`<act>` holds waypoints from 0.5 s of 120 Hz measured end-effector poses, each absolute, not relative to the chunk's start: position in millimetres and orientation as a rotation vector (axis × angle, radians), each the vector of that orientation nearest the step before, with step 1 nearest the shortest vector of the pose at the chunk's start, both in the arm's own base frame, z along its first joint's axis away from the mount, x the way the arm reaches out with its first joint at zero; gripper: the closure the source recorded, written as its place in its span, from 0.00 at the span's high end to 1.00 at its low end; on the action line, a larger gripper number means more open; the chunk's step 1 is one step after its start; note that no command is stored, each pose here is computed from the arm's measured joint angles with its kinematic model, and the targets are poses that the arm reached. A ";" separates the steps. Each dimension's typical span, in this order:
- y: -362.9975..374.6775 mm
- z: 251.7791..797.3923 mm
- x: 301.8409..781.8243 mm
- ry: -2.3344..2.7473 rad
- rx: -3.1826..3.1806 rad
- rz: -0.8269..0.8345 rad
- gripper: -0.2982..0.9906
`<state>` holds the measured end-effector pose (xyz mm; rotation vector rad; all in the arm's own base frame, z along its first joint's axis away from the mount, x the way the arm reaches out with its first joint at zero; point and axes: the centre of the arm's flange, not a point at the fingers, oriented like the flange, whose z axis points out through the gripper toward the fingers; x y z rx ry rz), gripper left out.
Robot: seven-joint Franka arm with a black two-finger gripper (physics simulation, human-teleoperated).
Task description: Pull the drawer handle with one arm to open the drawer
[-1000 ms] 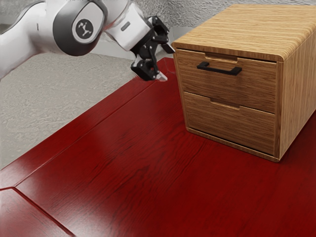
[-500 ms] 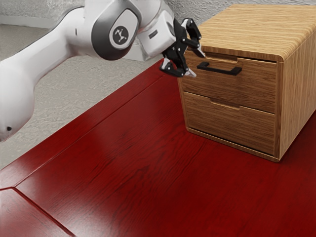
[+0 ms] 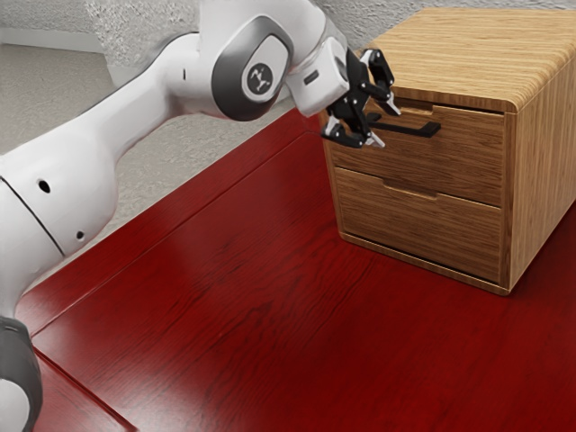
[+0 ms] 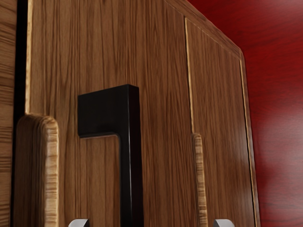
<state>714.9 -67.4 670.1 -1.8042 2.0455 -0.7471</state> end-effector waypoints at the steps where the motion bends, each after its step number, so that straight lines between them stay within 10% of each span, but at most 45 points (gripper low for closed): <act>1: -67.4 669.5 715.4 2.046 -1.804 -0.747 0.47; 35: -63.8 637.3 731.9 2.068 -1.823 -0.714 0.46; 60: -70.5 641.0 710.1 2.078 -1.820 -0.679 0.25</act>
